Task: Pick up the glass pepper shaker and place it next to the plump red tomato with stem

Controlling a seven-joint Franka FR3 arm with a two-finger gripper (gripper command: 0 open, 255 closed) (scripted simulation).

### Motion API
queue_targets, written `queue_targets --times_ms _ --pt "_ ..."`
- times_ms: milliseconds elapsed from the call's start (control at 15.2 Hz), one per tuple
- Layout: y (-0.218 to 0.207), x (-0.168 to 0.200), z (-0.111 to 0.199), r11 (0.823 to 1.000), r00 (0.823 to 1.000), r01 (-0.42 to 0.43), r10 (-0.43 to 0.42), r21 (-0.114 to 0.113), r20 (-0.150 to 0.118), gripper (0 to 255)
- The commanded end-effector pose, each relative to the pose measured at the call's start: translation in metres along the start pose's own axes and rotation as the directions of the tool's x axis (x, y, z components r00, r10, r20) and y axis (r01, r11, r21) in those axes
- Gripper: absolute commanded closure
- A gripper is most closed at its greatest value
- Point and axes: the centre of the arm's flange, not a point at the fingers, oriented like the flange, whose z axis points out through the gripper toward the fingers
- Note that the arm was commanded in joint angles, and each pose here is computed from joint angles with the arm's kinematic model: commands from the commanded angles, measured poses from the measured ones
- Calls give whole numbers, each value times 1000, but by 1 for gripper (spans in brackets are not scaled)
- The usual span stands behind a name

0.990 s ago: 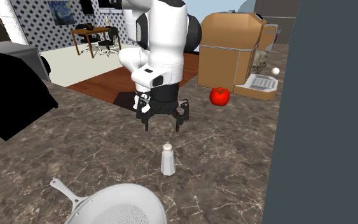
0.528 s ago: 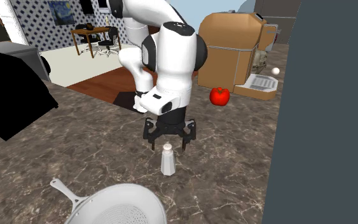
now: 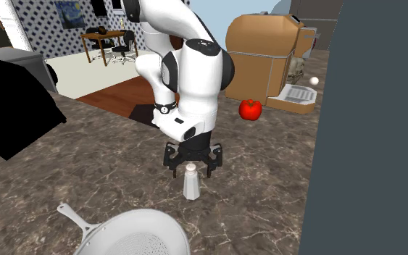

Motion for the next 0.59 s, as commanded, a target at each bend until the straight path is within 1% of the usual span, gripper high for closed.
queue_targets --times_ms 0,132,198,528 --pt "0 0 0 1000 1000 0 0 0 0 0" --pt "0 0 0 1000 1000 0 0 0 0 0" --pt "0 0 0 1000 1000 0 0 0 0 255" --pt "0 0 0 1000 1000 0 0 0 0 255"
